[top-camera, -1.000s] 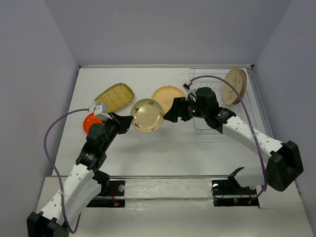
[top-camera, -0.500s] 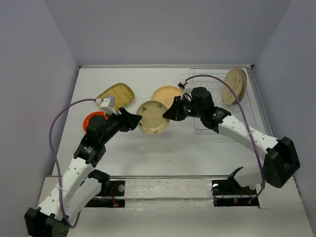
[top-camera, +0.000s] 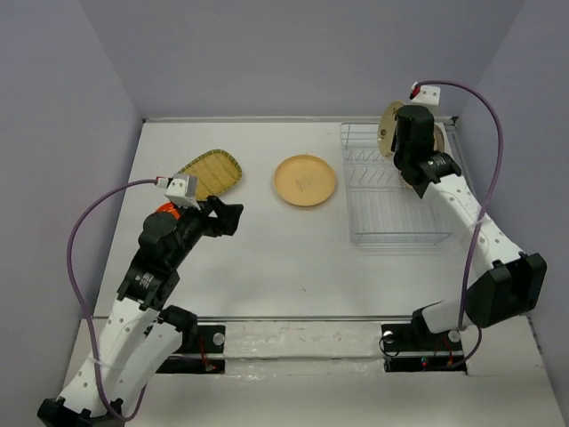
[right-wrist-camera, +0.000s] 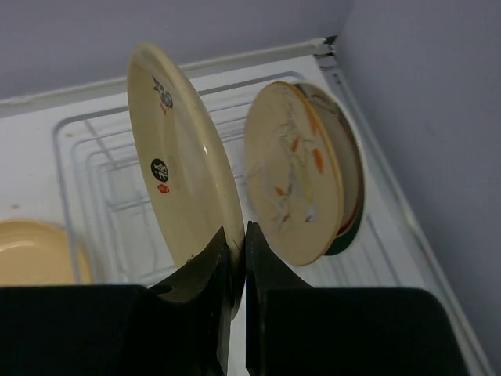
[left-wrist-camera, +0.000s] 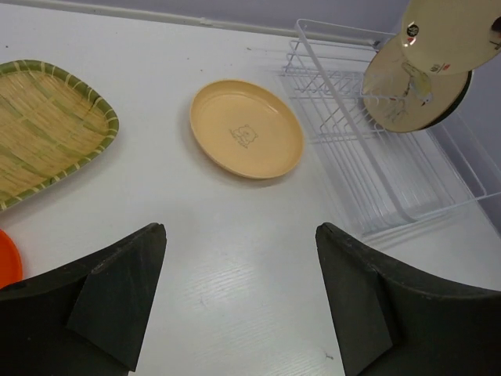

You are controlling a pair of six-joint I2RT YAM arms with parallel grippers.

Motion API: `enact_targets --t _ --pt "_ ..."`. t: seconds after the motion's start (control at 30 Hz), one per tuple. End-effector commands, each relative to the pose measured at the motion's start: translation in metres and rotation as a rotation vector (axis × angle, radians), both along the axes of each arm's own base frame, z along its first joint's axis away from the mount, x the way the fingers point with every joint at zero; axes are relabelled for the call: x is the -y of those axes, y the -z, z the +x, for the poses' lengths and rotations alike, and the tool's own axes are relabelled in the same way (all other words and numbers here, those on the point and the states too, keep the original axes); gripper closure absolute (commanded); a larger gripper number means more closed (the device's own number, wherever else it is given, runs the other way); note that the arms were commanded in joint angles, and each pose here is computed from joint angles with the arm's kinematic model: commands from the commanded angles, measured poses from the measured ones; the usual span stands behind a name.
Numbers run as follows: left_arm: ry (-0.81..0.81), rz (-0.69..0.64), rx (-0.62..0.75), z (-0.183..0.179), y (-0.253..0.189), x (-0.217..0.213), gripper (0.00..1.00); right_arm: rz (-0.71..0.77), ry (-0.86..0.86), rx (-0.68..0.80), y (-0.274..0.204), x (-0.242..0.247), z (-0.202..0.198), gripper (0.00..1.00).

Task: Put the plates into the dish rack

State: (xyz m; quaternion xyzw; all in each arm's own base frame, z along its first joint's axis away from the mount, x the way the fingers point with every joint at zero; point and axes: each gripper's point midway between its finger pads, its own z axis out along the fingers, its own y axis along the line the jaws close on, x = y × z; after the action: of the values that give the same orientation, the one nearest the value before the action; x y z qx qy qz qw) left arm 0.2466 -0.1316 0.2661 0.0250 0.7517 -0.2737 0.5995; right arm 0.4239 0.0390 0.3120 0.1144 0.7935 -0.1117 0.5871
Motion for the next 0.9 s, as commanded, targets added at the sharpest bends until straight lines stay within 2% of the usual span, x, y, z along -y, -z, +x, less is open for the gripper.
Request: enact_targets --t 0.0,0.13,0.27,0.57,0.7,0.87 --pt "0.001 0.033 0.016 0.004 0.003 -0.003 0.12 -0.224 0.211 -0.077 -0.007 0.062 0.007 0.93" --pt "-0.006 0.033 0.021 0.004 0.002 -0.004 0.12 -0.275 0.241 -0.145 0.011 0.082 0.026 0.93" --pt "-0.007 0.034 0.013 0.006 0.004 -0.004 0.12 -0.309 0.224 -0.211 0.035 0.083 0.041 0.93" --pt "-0.011 0.042 -0.026 0.012 0.014 -0.003 0.12 -0.259 0.164 -0.276 0.080 0.068 0.056 0.93" --pt "-0.016 0.047 -0.042 0.016 0.018 -0.003 0.13 -0.261 0.205 -0.235 0.061 0.075 0.049 0.93" --pt "-0.010 0.038 -0.072 0.020 0.024 0.000 0.12 -0.219 0.167 -0.196 0.050 0.068 0.049 0.93"
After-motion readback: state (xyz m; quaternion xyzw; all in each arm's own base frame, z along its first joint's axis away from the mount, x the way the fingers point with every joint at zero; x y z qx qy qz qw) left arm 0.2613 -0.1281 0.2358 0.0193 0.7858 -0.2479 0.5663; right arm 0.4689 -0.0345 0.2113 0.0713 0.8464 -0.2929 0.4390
